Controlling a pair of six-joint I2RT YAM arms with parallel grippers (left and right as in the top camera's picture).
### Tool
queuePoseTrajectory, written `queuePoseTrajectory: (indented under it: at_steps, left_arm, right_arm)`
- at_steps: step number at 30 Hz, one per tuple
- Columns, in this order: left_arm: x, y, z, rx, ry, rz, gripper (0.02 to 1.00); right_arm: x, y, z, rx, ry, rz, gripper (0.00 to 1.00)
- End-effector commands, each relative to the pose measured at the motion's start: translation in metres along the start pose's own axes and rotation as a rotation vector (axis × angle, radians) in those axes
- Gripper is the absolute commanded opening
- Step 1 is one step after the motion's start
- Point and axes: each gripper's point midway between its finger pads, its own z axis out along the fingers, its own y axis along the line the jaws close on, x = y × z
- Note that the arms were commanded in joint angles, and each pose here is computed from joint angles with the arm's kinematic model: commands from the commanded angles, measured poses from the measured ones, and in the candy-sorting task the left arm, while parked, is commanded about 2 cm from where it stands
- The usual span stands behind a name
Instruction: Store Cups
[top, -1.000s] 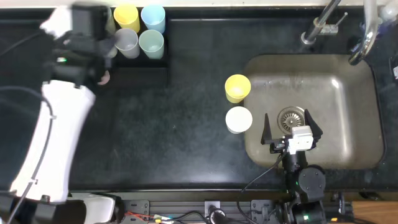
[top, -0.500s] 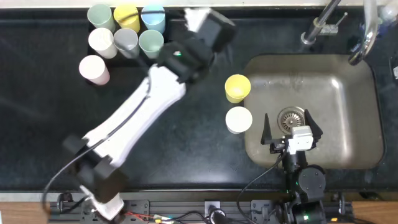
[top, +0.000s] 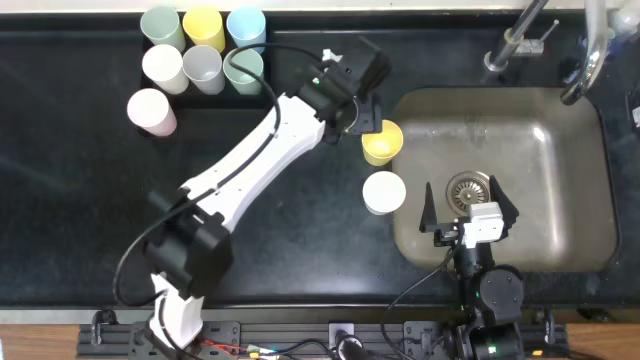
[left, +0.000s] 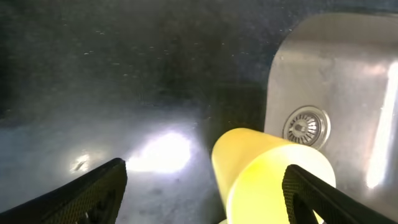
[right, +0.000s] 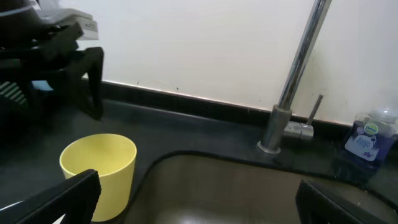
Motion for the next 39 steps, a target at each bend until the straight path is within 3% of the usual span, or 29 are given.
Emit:
queuePoseTrajectory:
  at_steps: [1, 10, 14, 15, 17, 19, 22, 30, 33, 39]
  left_arm:
    - [0.007, -0.021, 0.007, 0.051, 0.036, 0.041, 0.836]
    - [0.032, -0.028, 0.032, 0.045, 0.119, 0.067, 0.829]
    - [0.037, -0.026, 0.041, 0.032, 0.136, 0.069, 0.768]
    - [0.038, -0.025, 0.044, 0.027, 0.141, 0.069, 0.702]
    - [0.040, -0.023, 0.050, 0.019, 0.149, 0.069, 0.439]
    - [0.041, -0.023, 0.053, 0.017, 0.151, 0.068, 0.235]
    - [0.038, -0.023, 0.053, 0.017, 0.139, 0.068, 0.056]
    - [0.000, -0.018, 0.011, -0.023, -0.043, 0.033, 0.036]
    - [-0.028, 0.007, -0.033, -0.099, -0.184, -0.081, 0.036]
    - [-0.063, 0.095, -0.135, -0.222, -0.408, -0.432, 0.036]
  right_arm:
    - [0.003, -0.002, 0.000, 0.010, 0.000, 0.000, 1.000]
    - [0.003, -0.002, 0.000, 0.010, 0.000, 0.000, 0.998]
    - [0.003, -0.002, 0.000, 0.010, 0.000, 0.000, 0.998]
    - [0.003, -0.002, 0.000, 0.010, 0.000, 0.000, 0.998]
    - [0.003, -0.002, 0.000, 0.010, 0.000, 0.000, 0.998]
    - [0.003, -0.002, 0.000, 0.010, 0.000, 0.000, 0.998]
    - [0.003, -0.002, 0.000, 0.010, 0.000, 0.000, 0.998]
    - [0.003, -0.002, 0.000, 0.010, 0.000, 0.000, 0.998]
    - [0.003, -0.002, 0.000, 0.010, 0.000, 0.000, 0.998]
    - [0.003, -0.002, 0.000, 0.010, 0.000, 0.000, 0.998]
